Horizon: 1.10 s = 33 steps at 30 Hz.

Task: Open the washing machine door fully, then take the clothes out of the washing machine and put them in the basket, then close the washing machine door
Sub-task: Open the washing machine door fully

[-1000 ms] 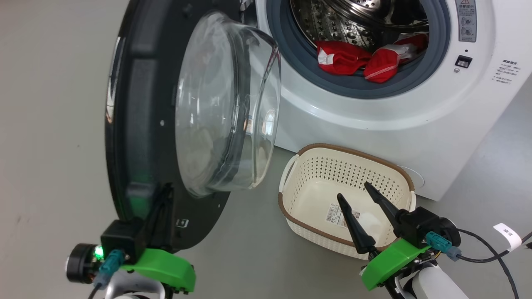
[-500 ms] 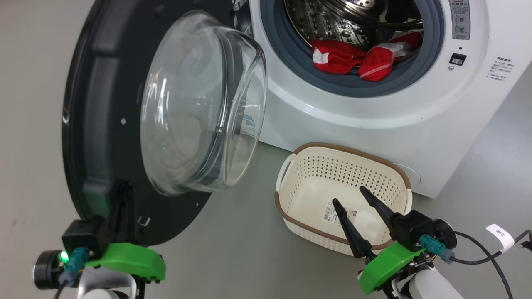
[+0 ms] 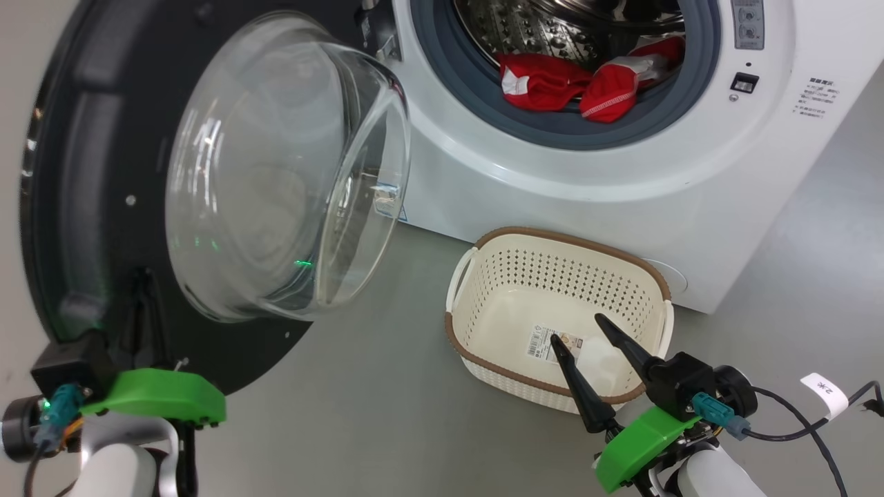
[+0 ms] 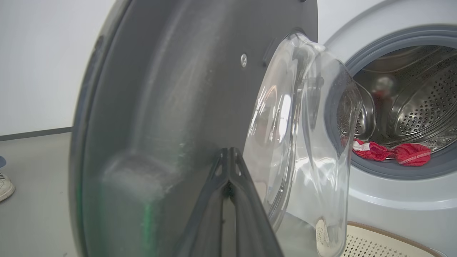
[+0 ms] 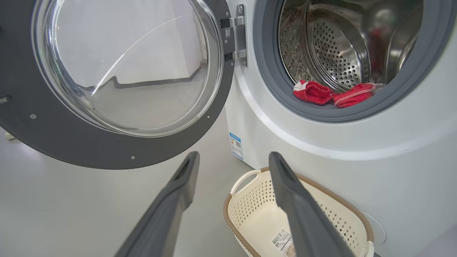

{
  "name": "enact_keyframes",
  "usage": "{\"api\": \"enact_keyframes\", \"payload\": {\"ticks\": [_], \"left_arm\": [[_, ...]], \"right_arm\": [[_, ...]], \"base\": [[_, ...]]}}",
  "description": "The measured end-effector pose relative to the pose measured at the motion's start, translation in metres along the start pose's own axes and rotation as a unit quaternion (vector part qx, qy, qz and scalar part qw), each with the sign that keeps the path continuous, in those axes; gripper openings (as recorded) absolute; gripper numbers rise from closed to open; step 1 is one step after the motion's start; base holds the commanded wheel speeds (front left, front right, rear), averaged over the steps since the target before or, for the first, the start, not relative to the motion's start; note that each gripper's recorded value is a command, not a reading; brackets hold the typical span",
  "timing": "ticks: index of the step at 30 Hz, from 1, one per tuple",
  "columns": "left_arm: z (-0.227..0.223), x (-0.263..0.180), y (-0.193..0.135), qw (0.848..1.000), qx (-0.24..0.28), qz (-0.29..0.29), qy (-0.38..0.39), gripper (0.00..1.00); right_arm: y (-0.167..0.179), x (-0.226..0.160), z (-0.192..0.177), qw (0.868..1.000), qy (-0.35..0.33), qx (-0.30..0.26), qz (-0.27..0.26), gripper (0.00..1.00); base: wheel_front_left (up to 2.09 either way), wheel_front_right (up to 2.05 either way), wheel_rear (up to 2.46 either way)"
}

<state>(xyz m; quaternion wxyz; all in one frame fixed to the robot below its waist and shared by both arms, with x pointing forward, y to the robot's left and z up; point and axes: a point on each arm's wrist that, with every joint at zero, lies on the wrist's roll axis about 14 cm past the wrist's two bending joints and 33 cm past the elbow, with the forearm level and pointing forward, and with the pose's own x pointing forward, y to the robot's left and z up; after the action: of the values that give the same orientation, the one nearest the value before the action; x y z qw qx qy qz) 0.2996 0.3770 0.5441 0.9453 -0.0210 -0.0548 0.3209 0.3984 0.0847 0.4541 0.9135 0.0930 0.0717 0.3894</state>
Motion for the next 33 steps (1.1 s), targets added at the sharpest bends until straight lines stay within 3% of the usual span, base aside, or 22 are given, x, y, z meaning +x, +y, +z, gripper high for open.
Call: {"api": "enact_keyframes", "payload": {"ticks": [33], "left_arm": [[0.007,0.043,0.051,0.995,-0.001,0.101,-0.022,0.0]], "right_arm": [[-0.027,-0.003,-0.015,1.0,0.021,-0.002,-0.019,1.0]], "base": [[0.0,0.0,0.0]]}}
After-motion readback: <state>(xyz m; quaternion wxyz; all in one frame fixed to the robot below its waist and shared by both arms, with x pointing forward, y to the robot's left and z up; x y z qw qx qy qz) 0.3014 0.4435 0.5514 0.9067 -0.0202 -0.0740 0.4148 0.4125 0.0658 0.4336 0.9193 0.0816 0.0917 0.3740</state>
